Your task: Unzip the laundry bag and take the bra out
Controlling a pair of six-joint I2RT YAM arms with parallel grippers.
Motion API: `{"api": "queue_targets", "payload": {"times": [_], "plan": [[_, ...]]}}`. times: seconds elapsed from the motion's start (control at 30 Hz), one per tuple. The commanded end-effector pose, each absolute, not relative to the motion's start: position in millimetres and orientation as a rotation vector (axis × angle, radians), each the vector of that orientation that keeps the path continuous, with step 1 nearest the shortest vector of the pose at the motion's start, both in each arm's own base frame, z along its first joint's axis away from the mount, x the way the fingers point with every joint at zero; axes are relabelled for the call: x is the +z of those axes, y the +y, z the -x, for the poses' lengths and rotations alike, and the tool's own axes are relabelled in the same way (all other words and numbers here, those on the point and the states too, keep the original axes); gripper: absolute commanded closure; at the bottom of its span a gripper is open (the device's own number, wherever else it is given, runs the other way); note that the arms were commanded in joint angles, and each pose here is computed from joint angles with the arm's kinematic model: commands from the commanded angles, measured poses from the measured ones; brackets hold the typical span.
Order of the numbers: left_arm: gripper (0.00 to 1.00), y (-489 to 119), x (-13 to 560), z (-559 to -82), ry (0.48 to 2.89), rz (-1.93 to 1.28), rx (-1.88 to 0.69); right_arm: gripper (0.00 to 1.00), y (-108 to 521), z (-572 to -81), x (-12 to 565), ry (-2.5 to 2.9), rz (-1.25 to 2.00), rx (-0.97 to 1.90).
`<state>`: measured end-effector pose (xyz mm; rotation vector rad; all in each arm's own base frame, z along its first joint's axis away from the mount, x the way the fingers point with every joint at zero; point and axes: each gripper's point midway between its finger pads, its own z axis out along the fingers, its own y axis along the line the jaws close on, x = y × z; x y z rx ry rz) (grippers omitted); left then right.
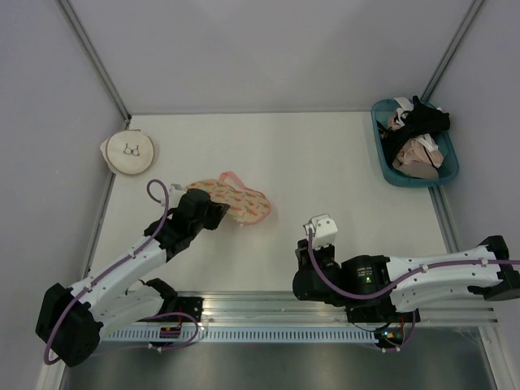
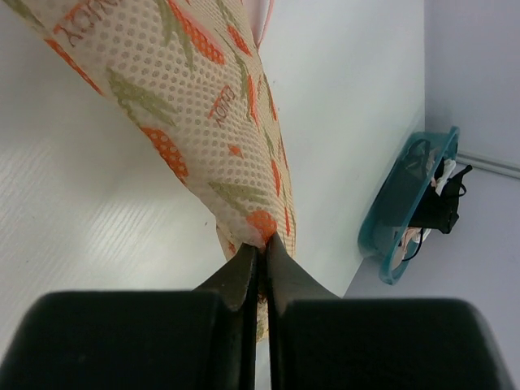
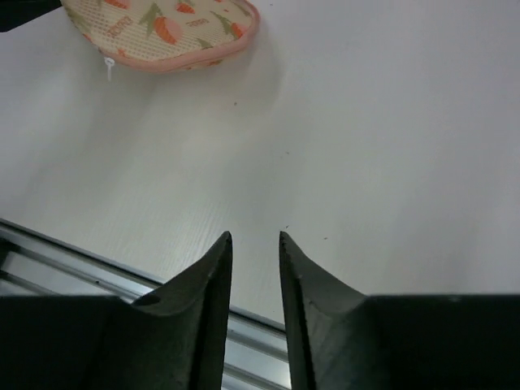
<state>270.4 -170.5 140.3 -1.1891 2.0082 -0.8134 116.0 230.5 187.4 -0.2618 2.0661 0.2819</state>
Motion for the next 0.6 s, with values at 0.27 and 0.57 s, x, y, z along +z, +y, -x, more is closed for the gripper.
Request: {"api": "queue_targets", "payload": {"times": [0.27,0.57], "plan": [[0.98,-197,145,-265,2.077,1.207,-0.961,0.32,301,-124,186,1.896,0.233,0.541],[0.98,-212,149,-263,2.102,1.205,-1.058,0.32,348,-142,149,1.916,0.292,0.664]]}}
